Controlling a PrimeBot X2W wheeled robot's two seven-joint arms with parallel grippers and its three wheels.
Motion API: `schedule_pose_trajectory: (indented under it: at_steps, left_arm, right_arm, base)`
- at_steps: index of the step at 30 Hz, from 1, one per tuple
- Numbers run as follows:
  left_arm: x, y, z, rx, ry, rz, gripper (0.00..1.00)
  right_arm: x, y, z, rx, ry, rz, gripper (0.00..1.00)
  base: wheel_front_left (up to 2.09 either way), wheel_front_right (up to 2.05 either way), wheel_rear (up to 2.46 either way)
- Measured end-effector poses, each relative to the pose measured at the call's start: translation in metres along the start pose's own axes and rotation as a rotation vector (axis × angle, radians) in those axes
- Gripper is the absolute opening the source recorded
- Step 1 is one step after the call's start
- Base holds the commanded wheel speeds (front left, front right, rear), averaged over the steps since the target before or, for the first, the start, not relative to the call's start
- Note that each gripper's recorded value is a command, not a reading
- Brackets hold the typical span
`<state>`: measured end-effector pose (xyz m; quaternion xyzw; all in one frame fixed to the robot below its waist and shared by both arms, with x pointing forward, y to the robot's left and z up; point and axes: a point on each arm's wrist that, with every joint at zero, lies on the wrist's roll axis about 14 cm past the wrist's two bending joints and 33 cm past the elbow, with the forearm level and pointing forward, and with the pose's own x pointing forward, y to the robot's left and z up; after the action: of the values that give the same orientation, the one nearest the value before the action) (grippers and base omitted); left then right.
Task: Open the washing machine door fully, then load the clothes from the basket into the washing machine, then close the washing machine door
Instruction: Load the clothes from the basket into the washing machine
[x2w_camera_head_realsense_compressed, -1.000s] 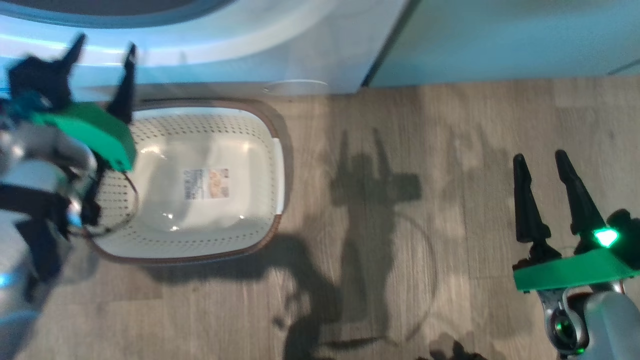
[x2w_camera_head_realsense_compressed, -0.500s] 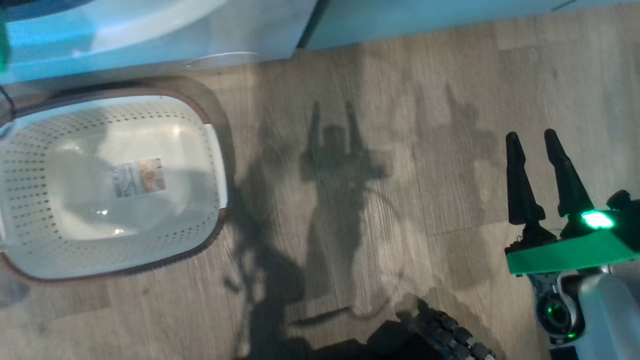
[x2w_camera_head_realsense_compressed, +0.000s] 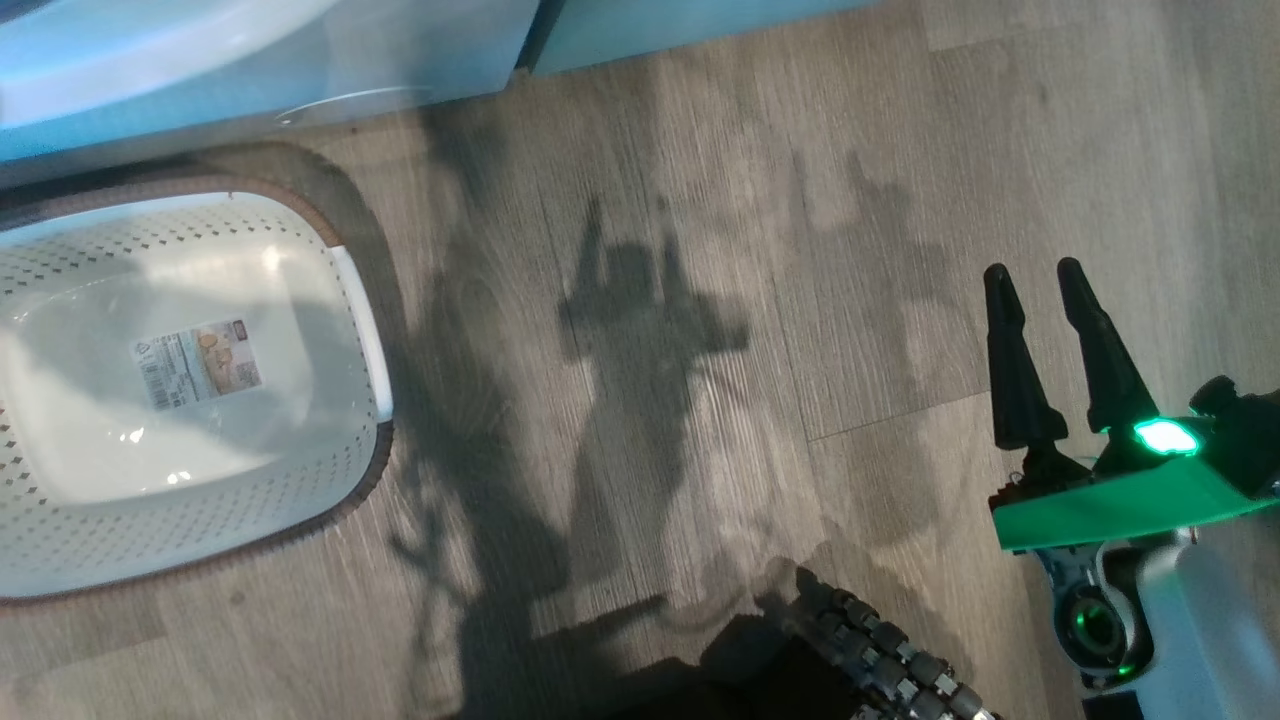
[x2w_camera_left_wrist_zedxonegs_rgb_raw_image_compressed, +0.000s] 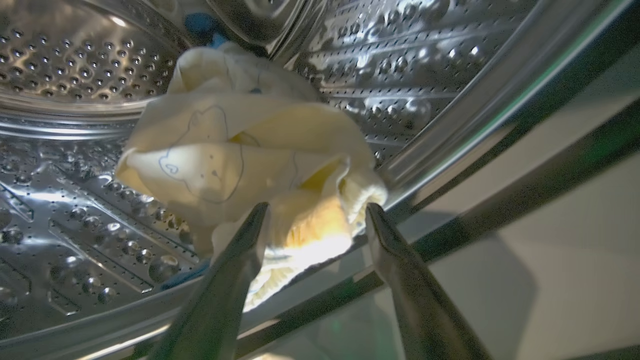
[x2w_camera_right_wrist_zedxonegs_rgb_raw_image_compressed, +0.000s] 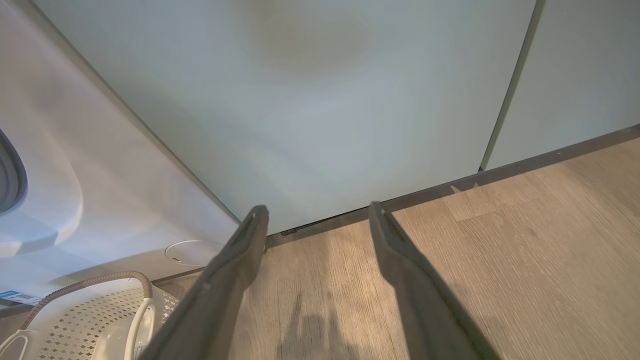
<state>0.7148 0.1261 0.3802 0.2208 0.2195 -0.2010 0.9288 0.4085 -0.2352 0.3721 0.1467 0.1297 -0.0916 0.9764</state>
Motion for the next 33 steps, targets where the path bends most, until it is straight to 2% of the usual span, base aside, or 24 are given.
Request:
schedule_pose_trajectory:
  at_steps: [9,10,14,19,33]
  left_arm:
    - [0.011,-0.002,-0.023,0.019,0.132,-0.015,1.00]
    - [0.012,-0.002,-0.023,0.019,0.141,-0.017,0.94]
    - [0.016,-0.004,-0.029,0.013,0.170,-0.025,0.00]
    - [0.021,-0.003,-0.027,0.017,0.166,-0.021,0.00]
    - [0.046,0.025,0.010,0.001,-0.081,0.118,0.00]
  right_arm:
    - [-0.003,-0.004,-0.001,0.000,0.007,-0.014,1.00]
    - [-0.003,-0.004,-0.001,0.002,0.008,-0.016,1.00]
    - [-0.004,-0.006,-0.003,0.003,0.012,-0.021,1.00]
    - [-0.004,-0.008,-0.004,0.006,0.017,-0.030,1.00]
    - [0.000,-0.015,-0.002,-0.010,0.015,-0.049,1.00]
  base:
    - [0.00,0.00,0.00]
    - [0.00,0.00,0.00]
    - [0.00,0.00,0.00]
    - [0.00,0.00,0.00]
    - [0.00,0.00,0.00]
